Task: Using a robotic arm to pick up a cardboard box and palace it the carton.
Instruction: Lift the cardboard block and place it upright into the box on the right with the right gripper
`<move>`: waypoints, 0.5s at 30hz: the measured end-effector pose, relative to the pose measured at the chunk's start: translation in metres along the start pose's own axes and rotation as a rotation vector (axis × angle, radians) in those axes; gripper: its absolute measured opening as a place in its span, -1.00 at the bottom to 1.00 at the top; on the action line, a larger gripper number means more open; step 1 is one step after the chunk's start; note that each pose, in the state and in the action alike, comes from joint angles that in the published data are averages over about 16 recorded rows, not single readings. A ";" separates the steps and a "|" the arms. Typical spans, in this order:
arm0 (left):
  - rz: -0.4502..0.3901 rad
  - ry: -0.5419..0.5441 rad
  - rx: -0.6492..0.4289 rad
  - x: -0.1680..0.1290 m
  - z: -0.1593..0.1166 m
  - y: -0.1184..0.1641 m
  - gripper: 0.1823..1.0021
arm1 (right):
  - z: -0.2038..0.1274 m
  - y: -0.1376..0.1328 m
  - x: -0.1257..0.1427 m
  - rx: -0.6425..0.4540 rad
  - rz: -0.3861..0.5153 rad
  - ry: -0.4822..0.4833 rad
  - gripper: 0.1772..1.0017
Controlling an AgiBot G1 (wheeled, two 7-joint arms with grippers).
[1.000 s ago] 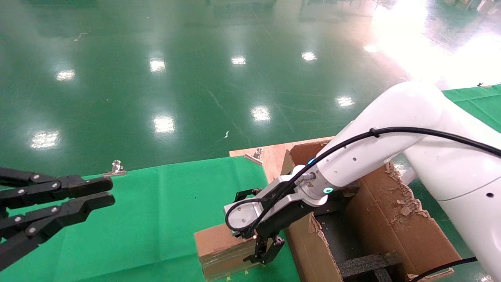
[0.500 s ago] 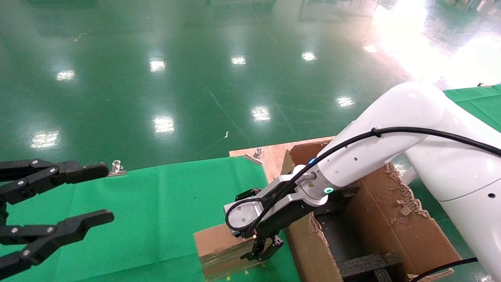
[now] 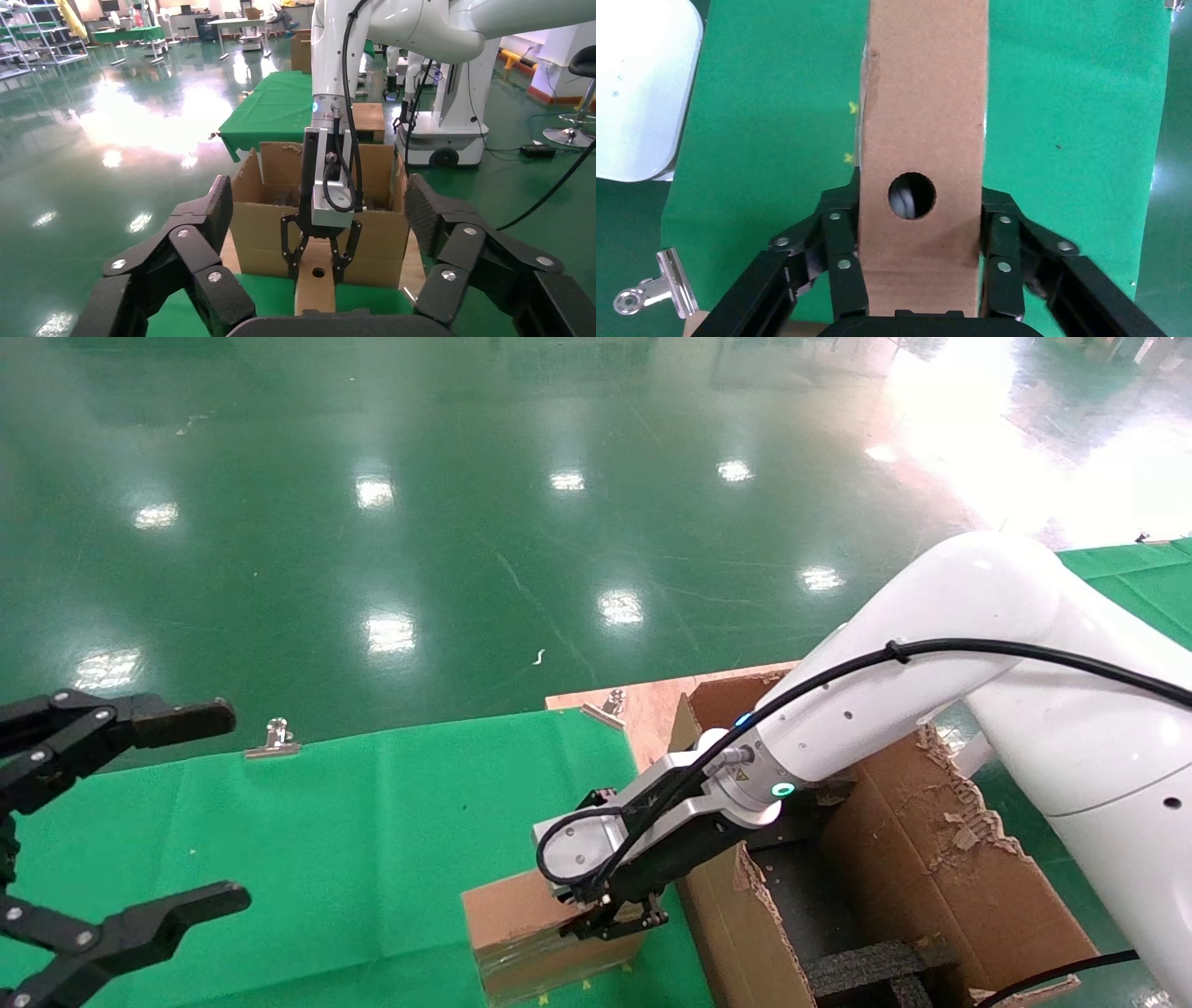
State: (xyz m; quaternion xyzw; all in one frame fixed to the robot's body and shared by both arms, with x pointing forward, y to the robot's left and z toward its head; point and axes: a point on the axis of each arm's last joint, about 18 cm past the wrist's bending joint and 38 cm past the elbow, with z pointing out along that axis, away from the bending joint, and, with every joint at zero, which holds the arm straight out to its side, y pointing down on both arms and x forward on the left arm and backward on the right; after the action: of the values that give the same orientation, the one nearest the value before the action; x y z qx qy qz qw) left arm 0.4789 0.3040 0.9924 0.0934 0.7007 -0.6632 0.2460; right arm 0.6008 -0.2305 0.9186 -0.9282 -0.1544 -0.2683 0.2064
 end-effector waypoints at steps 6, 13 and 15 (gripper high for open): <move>0.000 0.000 0.000 0.000 0.000 0.000 0.74 | 0.000 0.000 0.000 0.001 0.000 0.000 -0.24; 0.000 0.000 0.000 0.000 0.000 0.000 0.91 | -0.007 -0.002 0.005 0.002 -0.010 0.017 -0.49; 0.000 0.000 0.000 0.000 0.000 0.000 0.94 | -0.014 -0.004 0.010 0.003 -0.019 0.029 -0.54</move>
State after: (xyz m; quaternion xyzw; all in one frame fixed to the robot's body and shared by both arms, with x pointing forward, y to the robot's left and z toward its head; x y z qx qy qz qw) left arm 0.4789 0.3040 0.9924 0.0934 0.7007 -0.6632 0.2460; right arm 0.6012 -0.2314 0.9358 -0.9224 -0.1607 -0.2833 0.2075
